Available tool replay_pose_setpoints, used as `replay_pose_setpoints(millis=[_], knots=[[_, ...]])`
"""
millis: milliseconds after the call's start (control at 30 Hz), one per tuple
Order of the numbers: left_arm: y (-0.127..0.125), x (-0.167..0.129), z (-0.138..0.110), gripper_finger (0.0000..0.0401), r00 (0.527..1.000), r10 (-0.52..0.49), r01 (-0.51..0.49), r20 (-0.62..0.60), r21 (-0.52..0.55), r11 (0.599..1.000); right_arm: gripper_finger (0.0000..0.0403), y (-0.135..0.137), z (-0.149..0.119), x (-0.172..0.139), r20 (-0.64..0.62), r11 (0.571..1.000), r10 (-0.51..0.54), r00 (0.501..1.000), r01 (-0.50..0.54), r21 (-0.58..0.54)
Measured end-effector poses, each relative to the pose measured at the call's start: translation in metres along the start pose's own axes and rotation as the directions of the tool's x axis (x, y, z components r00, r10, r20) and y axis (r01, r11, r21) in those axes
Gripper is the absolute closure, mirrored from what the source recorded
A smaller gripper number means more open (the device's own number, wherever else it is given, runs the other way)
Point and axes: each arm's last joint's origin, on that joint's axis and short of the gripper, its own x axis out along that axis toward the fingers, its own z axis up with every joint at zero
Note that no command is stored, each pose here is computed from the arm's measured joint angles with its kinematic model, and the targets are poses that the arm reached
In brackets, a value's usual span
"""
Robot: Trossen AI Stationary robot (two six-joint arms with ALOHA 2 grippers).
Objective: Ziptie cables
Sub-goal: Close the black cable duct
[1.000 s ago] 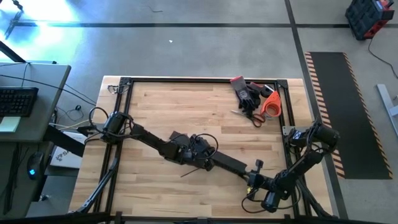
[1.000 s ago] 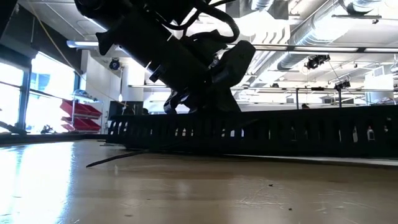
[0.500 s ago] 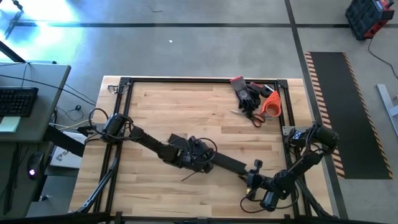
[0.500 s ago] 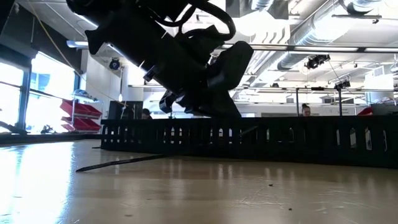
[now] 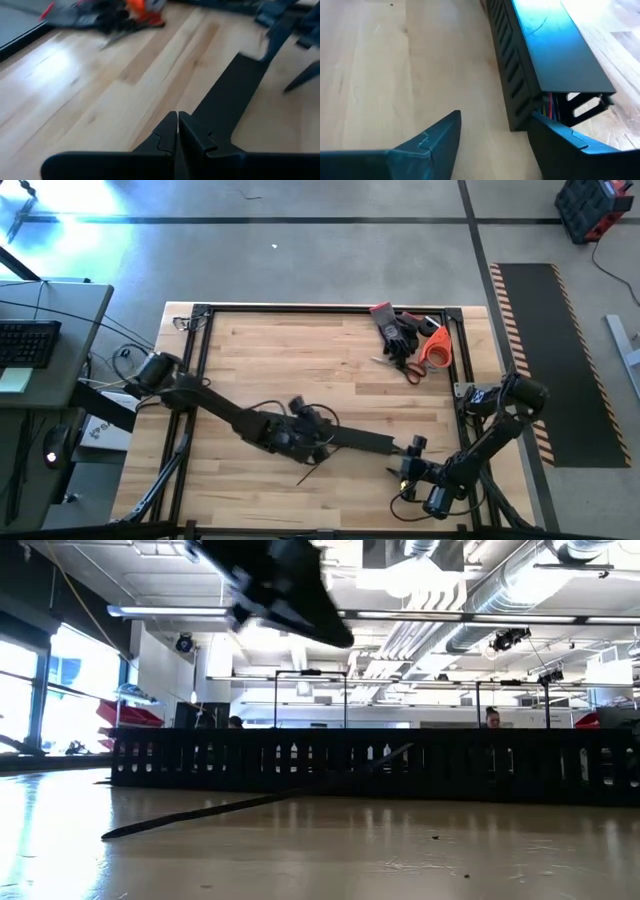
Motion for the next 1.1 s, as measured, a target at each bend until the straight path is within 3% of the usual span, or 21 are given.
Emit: replay_pose_setpoints(millis=[167, 333, 433, 567, 867, 967, 1100], knots=[[0.026, -0.05, -0.012, 0.0401, 0.966, 0.135, -0.142, -0.221, -0.015, 0.99, 0.0228, 0.0, -0.006, -0.006, -0.003, 1.0, -0.001, 1.0, 0.001, 0.029], [0.054, -0.094, -0.034, 0.0401, 0.829, 0.311, -0.34, -0.465, 0.023, 0.94, 0.0293, -0.007, -0.012, -0.011, -0.01, 0.997, -0.048, 0.999, 0.048, 0.053], [0.063, -0.105, -0.051, 0.0401, 0.741, 0.368, -0.415, -0.562, 0.048, 0.909, 0.0342, -0.011, -0.013, -0.012, -0.014, 0.993, -0.077, 0.997, 0.078, 0.09], [0.065, -0.107, -0.079, 0.0401, 0.712, 0.363, -0.435, -0.601, 0.029, 0.9, 0.0395, -0.012, -0.014, -0.012, -0.014, 0.987, -0.087, 0.996, 0.088, 0.137], [0.078, -0.096, -0.119, 0.0401, 0.803, 0.385, -0.47, -0.455, -0.087, 0.878, 0.0401, -0.014, -0.011, -0.008, -0.032, 0.982, -0.099, 0.995, 0.103, 0.156], [0.078, -0.085, -0.126, 0.0401, 0.863, 0.338, -0.416, -0.376, -0.146, 0.898, 0.0401, -0.014, -0.01, -0.006, -0.039, 0.98, -0.1, 0.994, 0.105, 0.167], [0.067, -0.069, -0.125, 0.0401, 0.947, 0.22, -0.271, -0.235, -0.212, 0.939, 0.0402, -0.013, -0.006, -0.002, -0.038, 0.983, -0.098, 0.994, 0.102, 0.151]])
